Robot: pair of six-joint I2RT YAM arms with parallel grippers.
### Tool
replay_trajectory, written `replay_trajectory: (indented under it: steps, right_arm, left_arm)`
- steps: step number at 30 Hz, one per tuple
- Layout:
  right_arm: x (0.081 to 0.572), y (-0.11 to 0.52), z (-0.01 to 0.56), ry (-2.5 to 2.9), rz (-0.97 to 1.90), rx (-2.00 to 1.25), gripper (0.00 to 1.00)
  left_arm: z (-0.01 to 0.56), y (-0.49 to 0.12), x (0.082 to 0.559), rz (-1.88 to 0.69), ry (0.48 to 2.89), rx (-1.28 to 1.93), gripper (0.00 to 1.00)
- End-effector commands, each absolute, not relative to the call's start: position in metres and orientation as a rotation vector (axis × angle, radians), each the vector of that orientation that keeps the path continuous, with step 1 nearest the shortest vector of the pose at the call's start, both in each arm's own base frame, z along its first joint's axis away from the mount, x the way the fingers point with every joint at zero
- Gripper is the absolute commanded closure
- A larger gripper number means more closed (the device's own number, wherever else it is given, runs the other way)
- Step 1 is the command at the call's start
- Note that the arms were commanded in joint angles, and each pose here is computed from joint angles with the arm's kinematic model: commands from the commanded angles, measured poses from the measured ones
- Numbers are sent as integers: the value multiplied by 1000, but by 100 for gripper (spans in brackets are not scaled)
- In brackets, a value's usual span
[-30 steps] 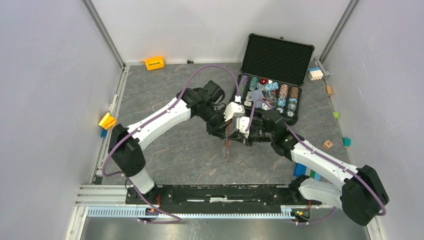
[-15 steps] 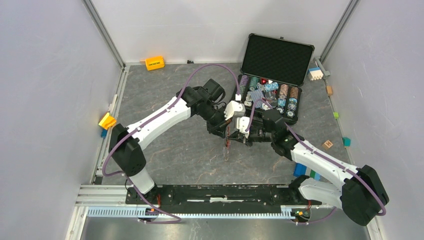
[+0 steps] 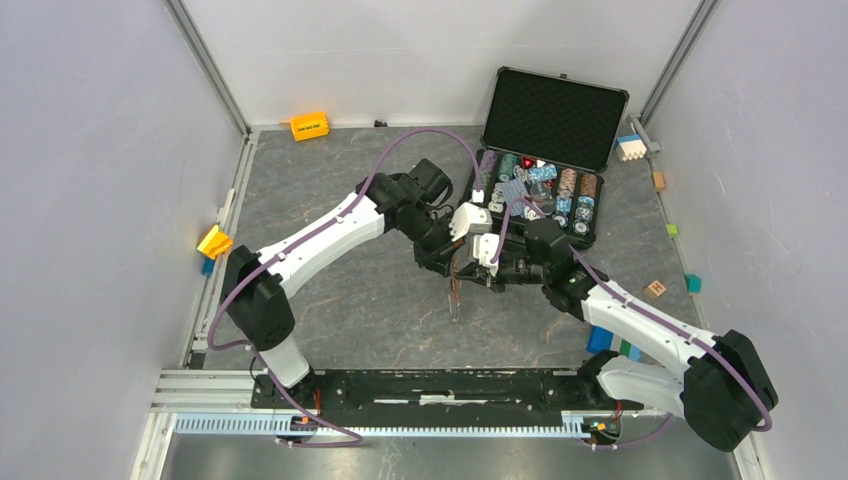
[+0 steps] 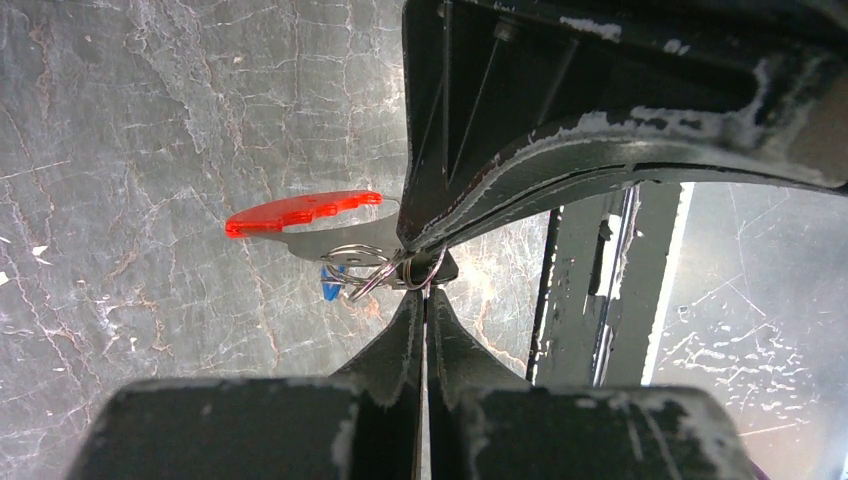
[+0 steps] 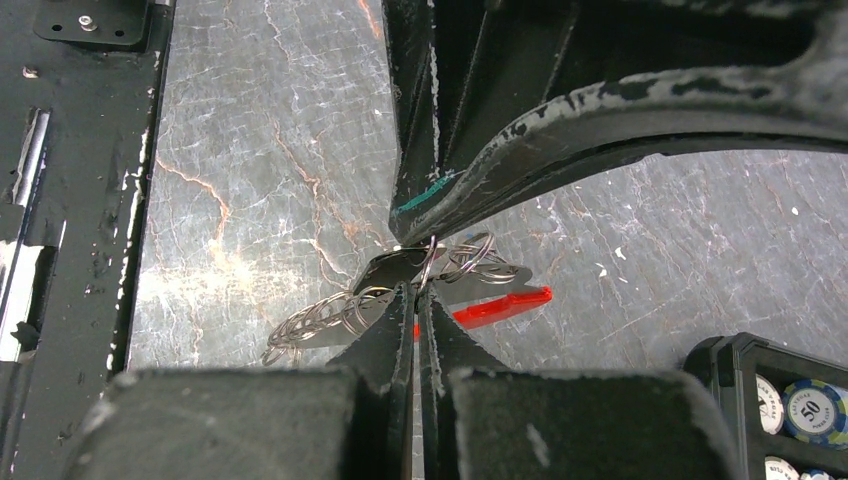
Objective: Put the keys on the keyring
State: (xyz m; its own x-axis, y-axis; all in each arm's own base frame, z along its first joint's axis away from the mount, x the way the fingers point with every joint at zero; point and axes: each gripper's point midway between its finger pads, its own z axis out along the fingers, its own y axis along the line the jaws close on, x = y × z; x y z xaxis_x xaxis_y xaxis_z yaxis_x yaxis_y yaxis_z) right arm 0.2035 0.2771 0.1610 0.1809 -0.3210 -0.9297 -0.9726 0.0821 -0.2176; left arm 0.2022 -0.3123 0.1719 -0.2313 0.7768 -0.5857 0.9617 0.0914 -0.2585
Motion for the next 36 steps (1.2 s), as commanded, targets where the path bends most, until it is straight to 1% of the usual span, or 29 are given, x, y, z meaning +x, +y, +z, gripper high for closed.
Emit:
replay_trajectory:
  steps: [1, 15, 36]
  right_arm:
    - [199, 286, 185, 1216, 831, -1444, 100]
    - [193, 288, 184, 1189, 843, -1473, 100]
    - [192, 290, 183, 1193, 838, -1489, 100]
  left_arm:
    - [183, -318, 221, -820, 2037, 1689, 98]
    - [182, -319, 229, -813, 2067, 1657, 98]
    - [189, -323, 223, -867, 2011, 1706, 98]
